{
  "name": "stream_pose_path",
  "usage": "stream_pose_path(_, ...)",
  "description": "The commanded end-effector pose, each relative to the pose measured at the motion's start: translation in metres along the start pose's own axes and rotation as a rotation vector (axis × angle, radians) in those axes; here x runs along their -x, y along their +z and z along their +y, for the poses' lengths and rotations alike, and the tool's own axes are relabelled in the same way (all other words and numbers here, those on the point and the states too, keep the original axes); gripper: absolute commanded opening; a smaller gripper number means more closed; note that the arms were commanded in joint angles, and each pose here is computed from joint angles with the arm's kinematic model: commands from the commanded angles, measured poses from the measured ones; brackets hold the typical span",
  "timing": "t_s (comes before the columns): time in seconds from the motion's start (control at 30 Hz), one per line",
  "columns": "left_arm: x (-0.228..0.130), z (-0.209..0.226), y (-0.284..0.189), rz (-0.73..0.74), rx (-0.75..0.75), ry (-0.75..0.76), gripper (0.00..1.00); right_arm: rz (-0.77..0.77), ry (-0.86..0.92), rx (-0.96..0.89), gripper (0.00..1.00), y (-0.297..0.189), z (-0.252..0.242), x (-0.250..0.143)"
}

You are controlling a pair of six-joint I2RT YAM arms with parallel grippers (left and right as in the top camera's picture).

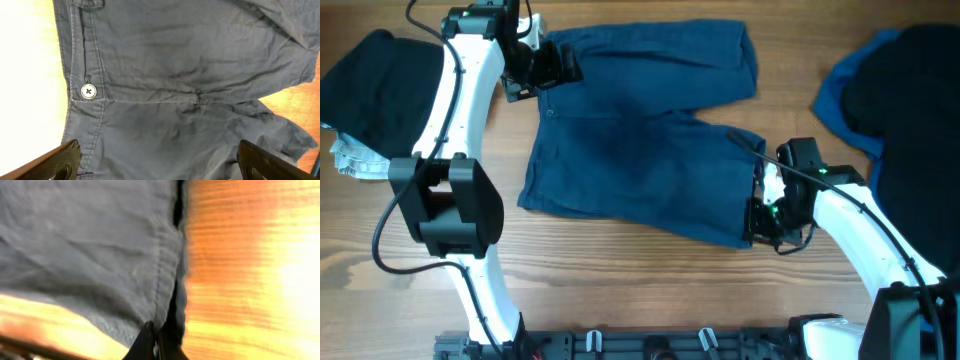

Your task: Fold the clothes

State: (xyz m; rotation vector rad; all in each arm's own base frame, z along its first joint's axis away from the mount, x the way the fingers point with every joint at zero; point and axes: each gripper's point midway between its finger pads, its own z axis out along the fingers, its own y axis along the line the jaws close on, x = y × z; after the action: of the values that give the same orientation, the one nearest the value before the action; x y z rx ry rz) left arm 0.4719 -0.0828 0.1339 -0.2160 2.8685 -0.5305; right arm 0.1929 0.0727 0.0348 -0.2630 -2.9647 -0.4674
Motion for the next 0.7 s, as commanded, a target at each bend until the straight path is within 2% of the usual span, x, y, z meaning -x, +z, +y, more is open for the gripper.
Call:
stream_pose_path(0.0,0.003,-0.001,-0.009,-0.022,-0.002,-0.006,1.00,-0.010,0.077,-0.050,0.08,-0.005,-0.008,0.000)
stream_pose_path(0.07,0.003,-0.001,-0.009,-0.023,-0.002,-0.005,1.00,-0.047,0.065,-0.040,0.16,-0.008,-0.004,0.010)
stream_pose_path(0.1,0.003,-0.001,-0.009,-0.023,-0.002,-0.005,1.00,-0.081,0.060,-0.030,0.23,-0.017,0.002,0.020)
stream_pose_path(0.13,0.003,-0.001,-0.009,-0.022,-0.002,-0.006,1.00,-0.132,0.026,-0.015,0.35,-0.035,0.012,0.036)
stream_pose_path(0.17,0.003,-0.001,-0.009,-0.022,-0.002,-0.006,1.00,-0.175,-0.006,-0.004,0.41,-0.051,0.020,0.048)
stream_pose_path(0.23,0.000,-0.001,-0.009,-0.010,0.000,-0.010,1.00,-0.291,-0.136,0.026,0.47,-0.085,0.042,0.076)
stream_pose_path(0.27,0.001,-0.001,-0.009,-0.012,0.000,-0.009,1.00,-0.342,-0.151,0.036,0.48,-0.093,0.047,0.087)
stream_pose_path(0.3,0.003,-0.001,-0.009,-0.020,-0.002,-0.007,1.00,-0.399,-0.168,0.051,0.34,-0.100,0.053,0.099)
stream_pose_path(0.33,0.004,-0.002,-0.009,-0.026,-0.004,-0.005,0.98,-0.434,-0.179,0.057,0.25,-0.103,0.056,0.107)
stream_pose_path(0.37,0.006,-0.003,-0.009,-0.035,-0.007,-0.001,0.84,-0.480,-0.191,0.060,0.08,-0.106,0.058,0.120)
stream_pose_path(0.4,0.007,-0.004,-0.009,-0.038,-0.008,0.002,0.71,-0.512,-0.202,0.069,0.04,-0.107,0.062,0.131)
stream_pose_path(0.43,0.007,-0.004,-0.009,-0.040,-0.008,0.002,0.35,-0.528,-0.216,0.070,0.04,-0.103,0.063,0.142)
stream_pose_path(0.47,0.007,-0.004,-0.009,-0.040,-0.008,0.002,0.22,-0.528,-0.230,0.066,0.04,-0.097,0.062,0.147)
stream_pose_path(0.53,0.007,-0.005,-0.008,-0.038,-0.008,0.004,0.15,-0.476,-0.220,0.052,0.04,-0.069,0.056,0.160)
stream_pose_path(0.67,0.004,-0.004,-0.003,-0.023,-0.004,0.002,0.12,-0.345,-0.236,0.012,0.04,-0.002,0.036,0.176)
